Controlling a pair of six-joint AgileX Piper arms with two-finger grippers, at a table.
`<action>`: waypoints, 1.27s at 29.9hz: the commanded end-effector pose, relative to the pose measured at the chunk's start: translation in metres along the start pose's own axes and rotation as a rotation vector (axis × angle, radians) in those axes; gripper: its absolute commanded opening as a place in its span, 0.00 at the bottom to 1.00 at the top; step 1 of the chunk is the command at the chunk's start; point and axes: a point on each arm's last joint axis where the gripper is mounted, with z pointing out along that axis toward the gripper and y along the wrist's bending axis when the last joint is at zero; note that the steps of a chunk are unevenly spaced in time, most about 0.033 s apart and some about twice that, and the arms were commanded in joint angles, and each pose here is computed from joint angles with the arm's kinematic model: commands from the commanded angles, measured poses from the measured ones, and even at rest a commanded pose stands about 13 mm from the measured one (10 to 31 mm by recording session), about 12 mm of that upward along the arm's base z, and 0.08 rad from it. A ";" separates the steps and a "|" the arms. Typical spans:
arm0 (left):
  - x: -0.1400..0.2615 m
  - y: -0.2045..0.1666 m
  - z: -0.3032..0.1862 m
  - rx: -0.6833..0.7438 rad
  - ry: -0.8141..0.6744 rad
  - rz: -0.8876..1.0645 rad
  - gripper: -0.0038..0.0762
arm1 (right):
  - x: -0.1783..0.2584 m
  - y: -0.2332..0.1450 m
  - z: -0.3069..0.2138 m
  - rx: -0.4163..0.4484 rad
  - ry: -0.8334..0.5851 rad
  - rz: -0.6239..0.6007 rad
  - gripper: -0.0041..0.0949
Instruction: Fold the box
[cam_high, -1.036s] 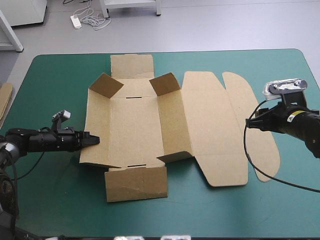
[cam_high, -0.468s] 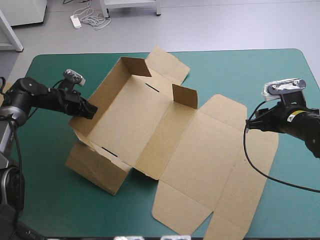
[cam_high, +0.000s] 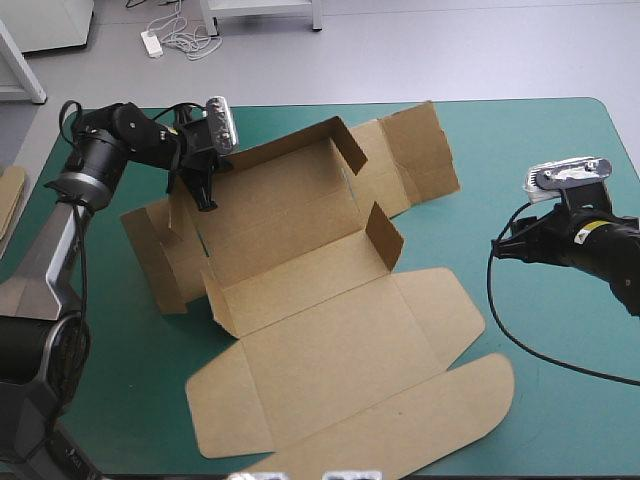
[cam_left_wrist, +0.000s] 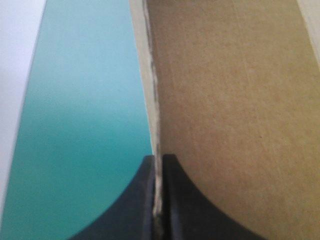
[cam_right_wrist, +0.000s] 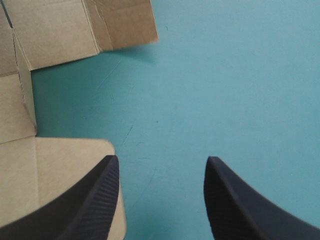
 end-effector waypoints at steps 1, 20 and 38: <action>-0.037 0.012 -0.026 -0.254 -0.073 0.169 0.04 | -0.014 -0.001 -0.013 0.013 -0.120 -0.007 0.53; -0.123 -0.049 0.013 -0.516 -0.238 0.362 0.04 | -0.060 -0.018 -0.061 0.188 -0.321 0.037 0.53; -0.124 -0.084 0.025 -0.548 -0.297 0.382 0.04 | -0.147 -0.066 0.014 0.080 -0.058 0.125 0.49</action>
